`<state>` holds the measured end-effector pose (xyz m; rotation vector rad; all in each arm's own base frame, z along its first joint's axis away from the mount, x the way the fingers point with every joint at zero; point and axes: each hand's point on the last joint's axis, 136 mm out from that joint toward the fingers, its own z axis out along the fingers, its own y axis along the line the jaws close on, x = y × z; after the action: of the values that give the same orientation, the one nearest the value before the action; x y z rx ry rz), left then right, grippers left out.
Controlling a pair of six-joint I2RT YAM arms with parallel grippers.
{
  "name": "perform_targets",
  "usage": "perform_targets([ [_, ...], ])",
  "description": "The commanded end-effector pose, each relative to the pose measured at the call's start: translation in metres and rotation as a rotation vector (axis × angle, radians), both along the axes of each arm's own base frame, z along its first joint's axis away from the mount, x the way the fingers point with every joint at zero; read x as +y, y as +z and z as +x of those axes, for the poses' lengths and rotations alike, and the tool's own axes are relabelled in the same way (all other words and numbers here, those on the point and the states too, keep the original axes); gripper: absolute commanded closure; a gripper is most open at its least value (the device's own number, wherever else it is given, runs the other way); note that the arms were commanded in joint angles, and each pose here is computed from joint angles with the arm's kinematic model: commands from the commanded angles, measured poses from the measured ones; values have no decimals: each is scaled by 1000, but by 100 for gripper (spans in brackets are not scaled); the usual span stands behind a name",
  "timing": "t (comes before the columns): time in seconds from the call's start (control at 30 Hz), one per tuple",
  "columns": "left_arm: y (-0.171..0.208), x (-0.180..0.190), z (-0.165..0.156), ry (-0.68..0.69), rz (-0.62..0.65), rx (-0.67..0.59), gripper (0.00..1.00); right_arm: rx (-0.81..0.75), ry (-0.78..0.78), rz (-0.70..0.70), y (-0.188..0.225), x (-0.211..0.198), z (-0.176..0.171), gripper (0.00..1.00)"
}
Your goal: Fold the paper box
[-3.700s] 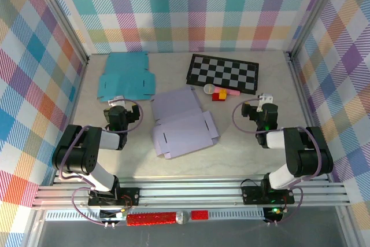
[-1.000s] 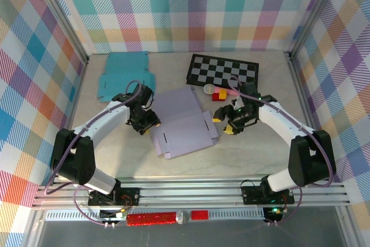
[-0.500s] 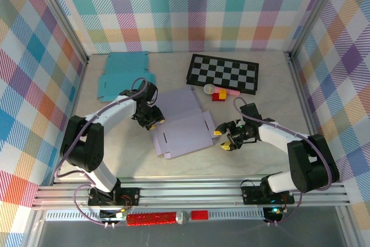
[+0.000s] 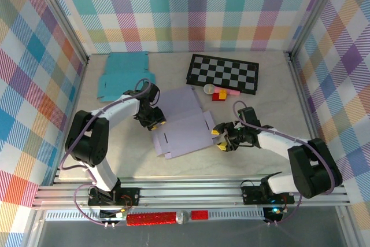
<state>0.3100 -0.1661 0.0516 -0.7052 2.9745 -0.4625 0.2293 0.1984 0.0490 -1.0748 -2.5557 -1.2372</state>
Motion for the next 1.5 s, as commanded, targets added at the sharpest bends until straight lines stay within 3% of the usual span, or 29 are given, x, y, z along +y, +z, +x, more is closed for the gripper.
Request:
perform_targets([
  [0.0, -12, -4, -4, -24, -7, 26, 63, 5, -28, -4, -5, 0, -4, 37],
  [0.23, -30, -10, -7, -42, 21, 68, 64, -30, -14, -27, -8, 4, -13, 33],
  [0.67, -53, 1, -27, -71, 101, 137, 67, -201, -96, -102, 1, -10, 14, 34],
  [1.13, -56, 3, -26, -94, 122, 143, 68, -227, -179, -149, 10, -37, 21, 42],
  [1.47, -56, 2, -24, -104, 123, 147, 68, -216, -199, -85, 5, -24, 40, 51],
])
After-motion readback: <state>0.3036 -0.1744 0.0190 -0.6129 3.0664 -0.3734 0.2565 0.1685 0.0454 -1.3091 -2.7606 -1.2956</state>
